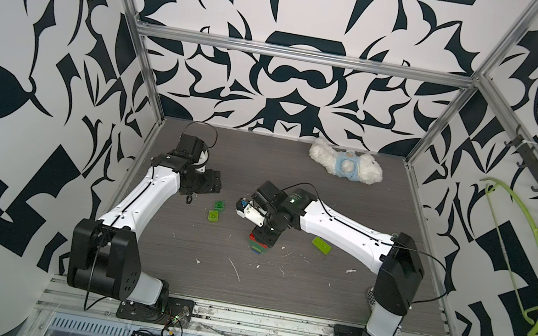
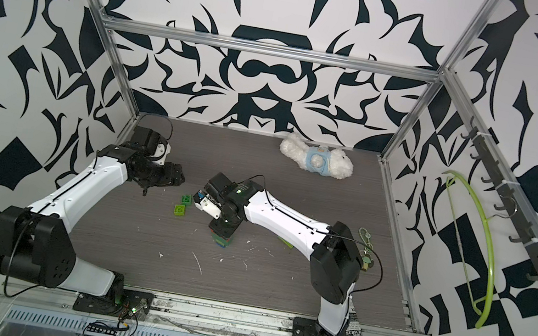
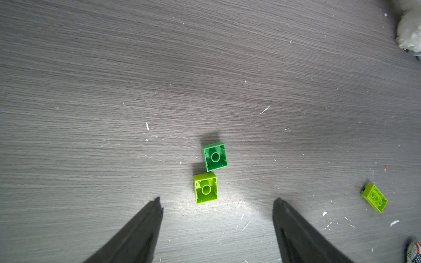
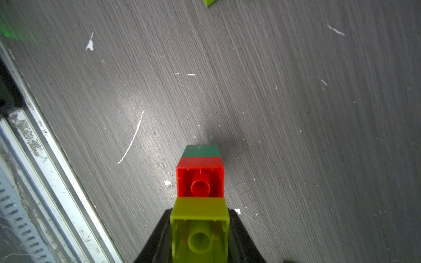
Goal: Assemble a carrot with lego
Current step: Assemble the lego brick with the lego brick.
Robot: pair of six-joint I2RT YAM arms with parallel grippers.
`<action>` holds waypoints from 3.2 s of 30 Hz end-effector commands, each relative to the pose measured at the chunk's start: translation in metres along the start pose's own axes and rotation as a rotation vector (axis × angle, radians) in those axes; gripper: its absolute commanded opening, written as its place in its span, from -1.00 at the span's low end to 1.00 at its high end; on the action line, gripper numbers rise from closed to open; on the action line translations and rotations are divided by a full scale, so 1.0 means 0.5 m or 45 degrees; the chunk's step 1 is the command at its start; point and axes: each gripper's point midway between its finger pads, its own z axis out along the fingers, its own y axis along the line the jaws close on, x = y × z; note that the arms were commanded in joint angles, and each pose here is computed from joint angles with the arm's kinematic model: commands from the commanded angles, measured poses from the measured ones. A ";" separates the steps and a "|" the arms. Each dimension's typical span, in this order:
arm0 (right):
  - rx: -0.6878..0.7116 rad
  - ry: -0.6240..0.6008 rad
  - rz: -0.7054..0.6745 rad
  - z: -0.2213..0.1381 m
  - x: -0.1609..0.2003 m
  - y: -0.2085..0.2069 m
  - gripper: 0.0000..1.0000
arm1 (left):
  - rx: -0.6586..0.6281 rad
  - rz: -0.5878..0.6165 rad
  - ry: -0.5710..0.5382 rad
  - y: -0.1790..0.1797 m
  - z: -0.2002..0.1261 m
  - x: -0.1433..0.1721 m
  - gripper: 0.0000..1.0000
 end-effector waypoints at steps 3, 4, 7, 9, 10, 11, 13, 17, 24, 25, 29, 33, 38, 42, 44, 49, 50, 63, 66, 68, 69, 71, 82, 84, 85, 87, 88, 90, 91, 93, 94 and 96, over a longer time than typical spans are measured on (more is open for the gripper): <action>0.025 0.047 0.052 -0.003 0.006 0.008 -0.40 | 0.013 0.010 -0.005 -0.001 -0.008 0.007 0.68; 0.025 0.044 0.048 -0.005 0.005 0.011 -0.40 | 0.015 0.008 -0.006 -0.001 -0.008 0.006 0.68; 0.034 0.036 0.058 -0.013 0.000 0.010 -0.40 | 0.018 0.008 -0.006 -0.002 -0.009 0.006 0.68; 0.037 0.034 0.068 -0.018 -0.003 0.011 -0.40 | 0.018 0.007 -0.007 -0.002 -0.009 0.007 0.68; 0.037 0.031 0.076 -0.021 -0.004 0.010 -0.39 | 0.018 0.007 -0.007 -0.002 -0.009 0.007 0.68; 0.038 0.026 0.086 -0.023 -0.006 0.010 -0.39 | 0.018 0.006 -0.008 -0.002 -0.009 0.007 0.68; 0.039 0.014 0.102 -0.029 -0.010 0.012 -0.37 | 0.017 0.004 -0.007 -0.001 -0.009 0.008 0.68; 0.040 -0.001 0.136 -0.034 -0.014 0.014 -0.35 | 0.019 0.004 -0.004 -0.002 -0.008 0.008 0.68; 0.075 -0.013 0.180 -0.027 -0.014 0.008 -0.35 | 0.026 0.004 -0.005 -0.004 -0.009 0.007 0.68; 0.076 -0.010 0.185 -0.025 -0.012 0.007 -0.35 | 0.028 0.004 -0.004 -0.005 -0.009 0.008 0.68; 0.081 0.016 0.216 -0.015 -0.001 0.007 -0.35 | 0.029 0.003 -0.004 -0.005 -0.009 0.009 0.68; 0.090 0.022 0.250 -0.012 0.004 0.005 -0.35 | 0.030 0.003 -0.005 -0.005 -0.010 0.008 0.68; 0.097 0.021 0.289 -0.012 0.011 0.008 -0.36 | 0.029 0.000 -0.007 -0.004 -0.010 0.009 0.68; 0.128 -0.038 0.298 -0.039 -0.003 0.001 -0.36 | 0.032 -0.004 -0.004 -0.005 -0.010 0.010 0.68; 0.126 -0.084 0.314 -0.057 -0.014 0.002 -0.36 | 0.037 -0.005 -0.003 -0.006 -0.010 0.011 0.68; 0.113 -0.134 0.365 -0.072 -0.026 0.009 -0.36 | 0.036 -0.006 -0.004 -0.006 -0.010 0.010 0.68; 0.112 -0.140 0.376 -0.074 -0.028 0.011 -0.35 | 0.038 -0.005 -0.003 -0.007 -0.010 0.010 0.68; 0.130 -0.073 0.474 -0.033 -0.012 0.010 -0.36 | 0.050 -0.012 0.004 -0.010 -0.008 0.011 0.68; 0.137 -0.064 0.468 -0.028 -0.011 0.008 -0.36 | 0.053 -0.009 0.008 -0.011 -0.008 0.013 0.67; 0.137 -0.054 0.457 -0.024 -0.009 0.009 -0.36 | 0.056 -0.009 0.002 -0.012 -0.009 0.011 0.67; 0.136 -0.052 0.452 -0.023 -0.009 0.008 -0.36 | 0.056 -0.009 0.004 -0.012 -0.008 0.011 0.68; 0.136 -0.046 0.439 -0.019 -0.008 0.009 -0.36 | 0.057 -0.009 0.006 -0.012 -0.008 0.013 0.68; 0.134 -0.012 0.419 -0.005 0.000 0.009 -0.38 | 0.060 -0.009 0.006 -0.014 -0.009 0.013 0.67; 0.133 -0.001 0.416 -0.002 0.002 0.010 -0.38 | 0.060 -0.009 0.006 -0.013 -0.009 0.013 0.68; 0.133 0.003 0.417 0.000 0.003 0.010 -0.39 | 0.059 -0.010 0.006 -0.013 -0.009 0.013 0.67; 0.131 0.014 0.419 0.003 0.005 0.011 -0.39 | 0.059 -0.009 0.004 -0.013 -0.010 0.013 0.68; 0.129 0.016 0.420 0.004 0.006 0.012 -0.39 | 0.058 -0.010 0.004 -0.012 -0.010 0.012 0.67; 0.128 0.023 0.427 0.007 0.010 0.012 -0.39 | 0.058 -0.007 0.003 -0.013 -0.010 0.012 0.67; 0.127 0.024 0.426 0.009 0.011 0.013 -0.39 | 0.058 -0.007 0.001 -0.013 -0.011 0.011 0.68; 0.130 0.033 0.429 0.013 0.015 0.012 -0.39 | 0.058 -0.007 0.000 -0.013 -0.011 0.012 0.67; 0.129 0.043 0.430 0.016 0.019 0.012 -0.39 | 0.058 -0.009 0.000 -0.012 -0.011 0.012 0.68; 0.130 0.057 0.430 0.021 0.025 0.013 -0.39 | 0.059 -0.007 0.001 -0.013 -0.011 0.013 0.68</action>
